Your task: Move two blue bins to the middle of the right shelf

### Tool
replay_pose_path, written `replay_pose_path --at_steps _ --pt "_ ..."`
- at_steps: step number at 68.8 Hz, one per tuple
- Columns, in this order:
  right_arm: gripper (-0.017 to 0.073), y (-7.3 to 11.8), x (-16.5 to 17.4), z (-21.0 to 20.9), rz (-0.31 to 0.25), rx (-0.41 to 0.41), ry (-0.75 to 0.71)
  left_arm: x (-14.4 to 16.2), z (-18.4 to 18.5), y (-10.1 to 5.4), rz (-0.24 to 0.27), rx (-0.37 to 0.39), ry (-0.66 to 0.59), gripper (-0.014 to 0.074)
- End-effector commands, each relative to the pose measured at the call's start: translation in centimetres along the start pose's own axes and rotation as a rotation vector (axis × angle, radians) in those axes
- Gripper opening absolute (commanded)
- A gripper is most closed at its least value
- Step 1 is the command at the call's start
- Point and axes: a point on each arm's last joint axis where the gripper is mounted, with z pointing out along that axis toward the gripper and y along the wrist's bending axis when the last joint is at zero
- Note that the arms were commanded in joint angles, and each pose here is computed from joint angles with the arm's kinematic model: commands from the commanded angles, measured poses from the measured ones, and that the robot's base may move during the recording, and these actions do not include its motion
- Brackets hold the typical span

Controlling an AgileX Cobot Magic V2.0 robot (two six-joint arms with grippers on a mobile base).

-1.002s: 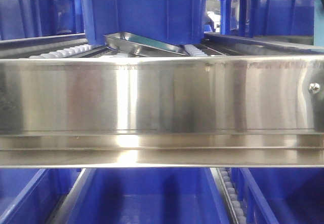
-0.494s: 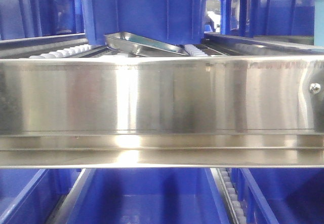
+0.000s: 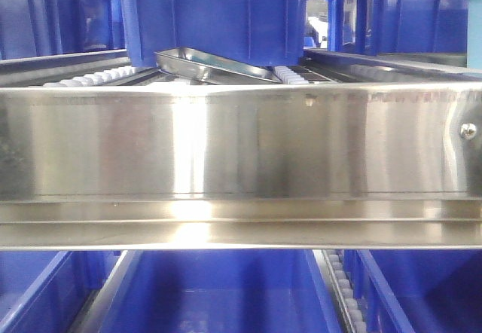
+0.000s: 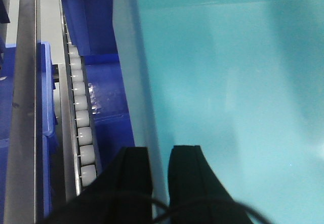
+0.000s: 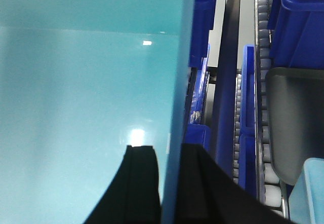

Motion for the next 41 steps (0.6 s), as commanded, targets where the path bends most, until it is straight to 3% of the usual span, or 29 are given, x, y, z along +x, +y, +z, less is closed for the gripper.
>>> replay_pose_path --at_steps 1,41 --pt "-0.0153 -0.35 -0.73 -0.74 -0.026 0.024 -0.078 -0.4 -0.84 -0.36 0.012 0.027 -0.047 -0.0111" --pt "-0.0153 -0.35 -0.73 -0.74 -0.026 0.024 -0.078 -0.4 -0.84 -0.36 0.012 0.027 -0.047 -0.0111"
